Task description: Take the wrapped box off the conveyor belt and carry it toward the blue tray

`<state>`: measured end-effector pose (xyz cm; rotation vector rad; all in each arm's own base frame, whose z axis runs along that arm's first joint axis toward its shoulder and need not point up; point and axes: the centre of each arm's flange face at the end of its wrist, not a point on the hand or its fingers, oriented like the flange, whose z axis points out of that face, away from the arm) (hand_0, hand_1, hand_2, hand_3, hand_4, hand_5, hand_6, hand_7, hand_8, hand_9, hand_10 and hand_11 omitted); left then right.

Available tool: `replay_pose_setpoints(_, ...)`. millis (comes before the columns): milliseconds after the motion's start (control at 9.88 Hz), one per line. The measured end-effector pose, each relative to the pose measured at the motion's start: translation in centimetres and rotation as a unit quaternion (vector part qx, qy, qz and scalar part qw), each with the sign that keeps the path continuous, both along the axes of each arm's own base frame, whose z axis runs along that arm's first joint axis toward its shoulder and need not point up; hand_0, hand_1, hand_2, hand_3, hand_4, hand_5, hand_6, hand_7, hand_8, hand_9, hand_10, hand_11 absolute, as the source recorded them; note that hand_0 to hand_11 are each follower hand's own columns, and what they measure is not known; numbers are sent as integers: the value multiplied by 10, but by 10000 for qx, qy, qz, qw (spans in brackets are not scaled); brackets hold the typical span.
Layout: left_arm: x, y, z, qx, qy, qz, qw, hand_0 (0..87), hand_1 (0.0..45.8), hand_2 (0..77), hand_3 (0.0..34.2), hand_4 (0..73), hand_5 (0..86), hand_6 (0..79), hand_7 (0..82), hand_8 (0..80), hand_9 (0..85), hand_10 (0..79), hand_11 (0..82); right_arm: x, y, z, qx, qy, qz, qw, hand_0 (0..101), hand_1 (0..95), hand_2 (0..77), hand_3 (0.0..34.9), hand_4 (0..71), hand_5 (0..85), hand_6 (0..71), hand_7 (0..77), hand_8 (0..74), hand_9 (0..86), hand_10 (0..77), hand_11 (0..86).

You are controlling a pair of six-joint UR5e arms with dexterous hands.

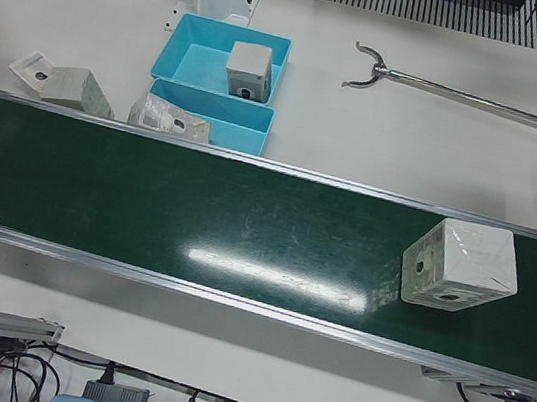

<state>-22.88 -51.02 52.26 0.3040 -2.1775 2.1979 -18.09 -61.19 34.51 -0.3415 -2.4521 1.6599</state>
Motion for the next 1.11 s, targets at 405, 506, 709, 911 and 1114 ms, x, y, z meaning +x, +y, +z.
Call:
replay_pose_setpoints(405,0,0,0,0,0,0,10000,0,0,11,0,0,5,0,5,5,0,5,0,11,16,19,-95,71,19,9999,370,54,109,244,191,104,0,120,5,22,38,54)
replay_pose_setpoints(506,0,0,0,0,0,0,10000,0,0,11,0,0,5,0,5,5,0,5,0,12,19,25,-139,104,13,9998,359,54,120,210,207,120,0,131,5,22,38,54)
replay_pose_setpoints(709,0,0,0,0,0,0,10000,0,0,11,0,0,5,0,5,5,0,0,0,12,21,30,-200,144,5,9997,361,54,125,152,251,136,0,153,5,22,27,38)
replay_pose_setpoints(911,0,0,0,0,0,0,10000,0,0,5,0,0,5,0,5,5,0,5,0,10,21,33,-239,168,-7,9996,361,54,125,152,251,136,0,153,5,22,27,38)
replay_pose_setpoints(1114,0,0,0,0,0,0,10000,0,0,5,0,0,5,0,5,0,5,5,0,2,22,32,-246,183,-64,9995,356,54,136,0,300,191,98,240,11,44,49,65)
